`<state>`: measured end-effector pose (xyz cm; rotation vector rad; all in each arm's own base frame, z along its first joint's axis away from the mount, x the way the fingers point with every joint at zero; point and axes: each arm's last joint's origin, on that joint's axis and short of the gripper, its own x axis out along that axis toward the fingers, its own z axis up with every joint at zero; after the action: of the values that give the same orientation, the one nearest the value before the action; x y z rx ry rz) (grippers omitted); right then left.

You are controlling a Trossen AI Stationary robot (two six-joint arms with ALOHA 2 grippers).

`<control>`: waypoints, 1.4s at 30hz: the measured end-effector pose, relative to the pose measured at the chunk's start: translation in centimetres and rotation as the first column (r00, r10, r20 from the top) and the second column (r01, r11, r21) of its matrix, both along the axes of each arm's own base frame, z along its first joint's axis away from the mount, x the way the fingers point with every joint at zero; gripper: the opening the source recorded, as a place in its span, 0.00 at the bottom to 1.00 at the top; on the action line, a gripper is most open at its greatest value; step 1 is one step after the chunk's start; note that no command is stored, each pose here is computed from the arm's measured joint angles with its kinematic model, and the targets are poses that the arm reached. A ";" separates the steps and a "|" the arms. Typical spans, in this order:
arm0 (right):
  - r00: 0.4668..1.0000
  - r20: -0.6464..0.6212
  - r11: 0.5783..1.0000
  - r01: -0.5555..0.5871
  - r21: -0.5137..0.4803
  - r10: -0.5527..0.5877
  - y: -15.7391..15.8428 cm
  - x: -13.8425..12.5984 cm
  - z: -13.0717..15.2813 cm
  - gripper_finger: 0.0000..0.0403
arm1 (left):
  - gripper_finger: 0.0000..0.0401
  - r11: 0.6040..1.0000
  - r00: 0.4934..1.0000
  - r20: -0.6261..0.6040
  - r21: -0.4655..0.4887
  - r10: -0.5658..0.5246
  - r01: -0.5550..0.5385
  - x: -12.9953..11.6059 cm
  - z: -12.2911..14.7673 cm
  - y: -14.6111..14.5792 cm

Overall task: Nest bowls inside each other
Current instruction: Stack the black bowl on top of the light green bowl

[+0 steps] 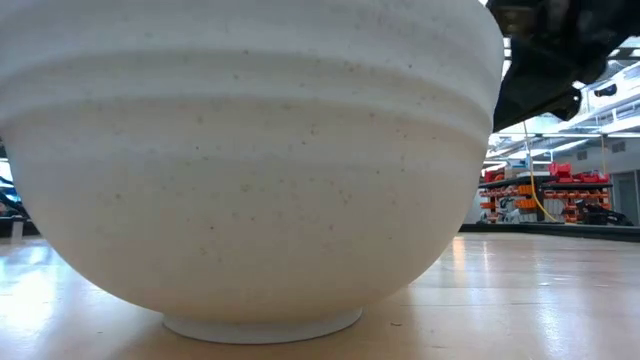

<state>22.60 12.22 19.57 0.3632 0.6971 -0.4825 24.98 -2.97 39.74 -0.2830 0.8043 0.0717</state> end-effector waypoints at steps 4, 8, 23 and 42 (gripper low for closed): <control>0.999 -0.008 0.999 0.050 -0.018 -0.050 -1.5 0.8 0.0 0.01 | 0.03 1.000 1.000 -0.009 0.027 0.003 -0.003 0.4 -0.2 0.7; 0.996 -0.019 0.995 0.090 -0.044 -0.091 -3.2 1.5 0.0 0.01 | 0.02 0.999 0.999 -0.035 0.054 -0.002 0.004 1.2 -0.9 1.2; 0.993 -0.087 0.996 0.082 -0.037 -0.085 -5.1 4.4 -2.9 0.00 | 0.04 0.998 0.989 -0.145 0.069 0.024 -0.014 4.1 -3.6 2.9; 0.994 0.103 0.999 -0.046 -0.003 0.046 -6.9 8.4 -3.4 0.00 | 0.04 0.996 0.989 -0.138 0.075 0.056 -0.046 4.1 -3.6 4.2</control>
<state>31.01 5.33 16.17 0.3682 0.6042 -0.4178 29.11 1.18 36.16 -0.2322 0.9321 0.1696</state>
